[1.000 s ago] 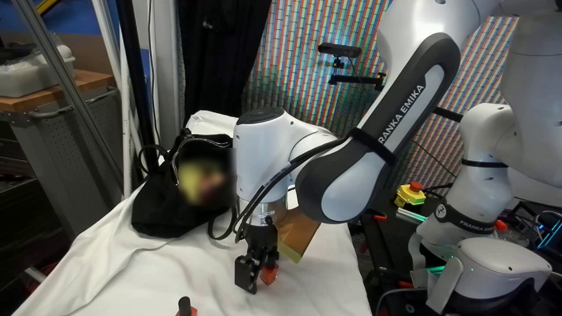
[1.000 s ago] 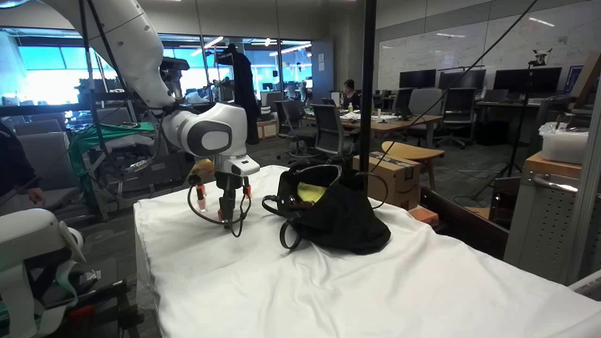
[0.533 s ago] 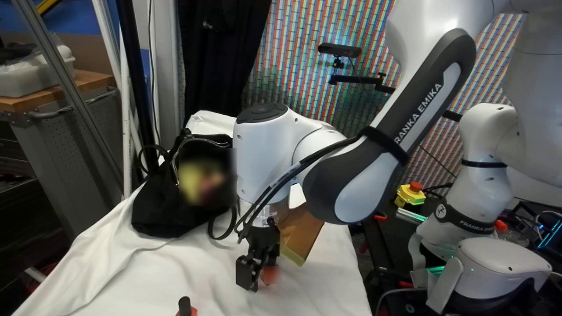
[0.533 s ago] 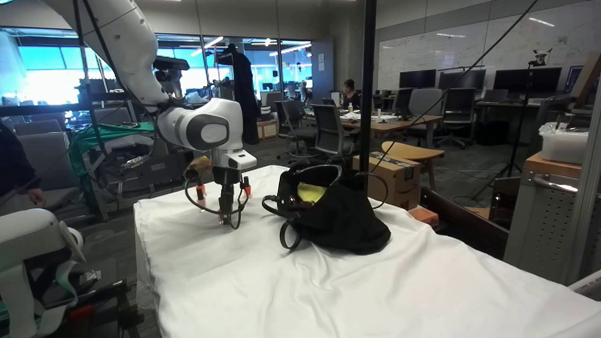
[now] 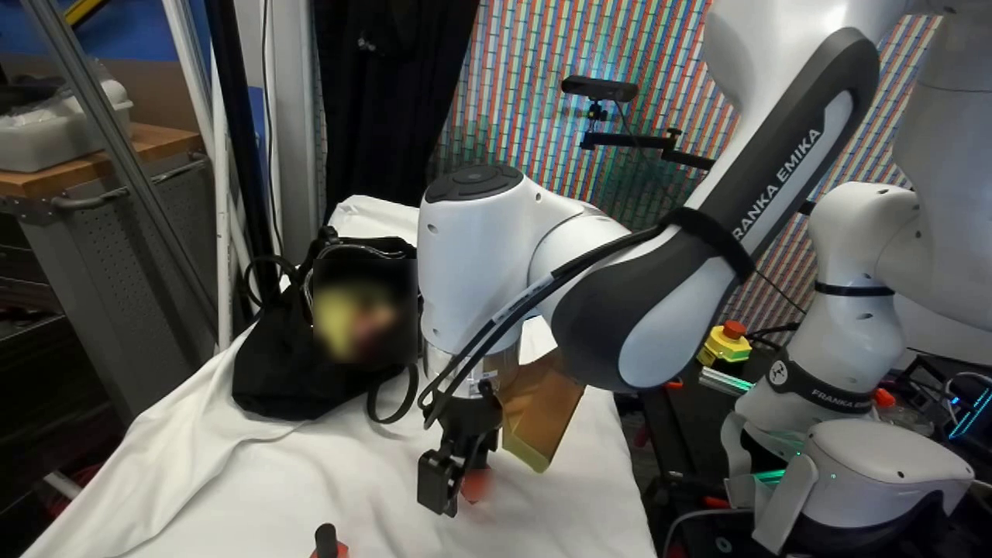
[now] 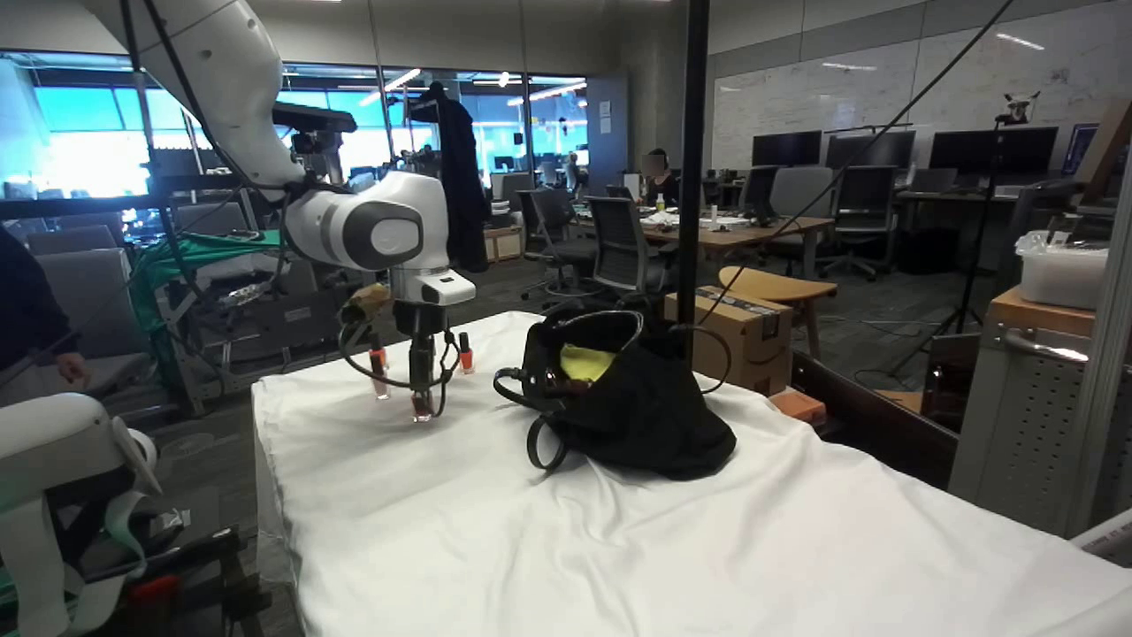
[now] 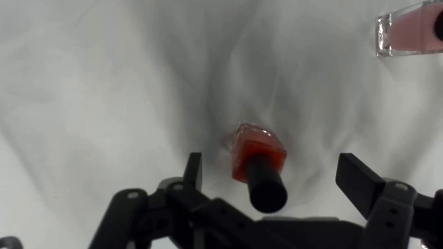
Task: Pick up the nail polish and put them in the bag
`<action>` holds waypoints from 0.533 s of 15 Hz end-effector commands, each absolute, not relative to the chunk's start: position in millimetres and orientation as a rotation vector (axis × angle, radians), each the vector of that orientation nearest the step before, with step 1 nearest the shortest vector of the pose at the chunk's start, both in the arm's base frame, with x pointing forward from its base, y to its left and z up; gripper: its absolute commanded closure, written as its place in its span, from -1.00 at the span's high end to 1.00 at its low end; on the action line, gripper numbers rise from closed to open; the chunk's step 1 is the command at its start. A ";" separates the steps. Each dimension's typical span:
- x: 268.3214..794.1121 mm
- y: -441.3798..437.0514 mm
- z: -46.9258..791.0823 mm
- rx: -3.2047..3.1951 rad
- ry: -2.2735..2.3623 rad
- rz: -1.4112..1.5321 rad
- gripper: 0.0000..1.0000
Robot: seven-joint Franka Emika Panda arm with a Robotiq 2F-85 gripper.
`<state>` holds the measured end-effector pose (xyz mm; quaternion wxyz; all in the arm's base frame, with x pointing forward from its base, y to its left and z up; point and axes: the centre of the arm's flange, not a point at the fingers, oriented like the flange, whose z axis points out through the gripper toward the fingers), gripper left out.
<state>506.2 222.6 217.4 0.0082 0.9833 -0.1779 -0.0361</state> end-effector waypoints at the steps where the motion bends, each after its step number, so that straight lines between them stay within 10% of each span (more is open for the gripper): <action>1: 493.9 222.8 230.5 3.059 -0.576 -0.085 1.00; 8: 480.3 219.2 226.7 3.090 -0.558 -0.084 1.00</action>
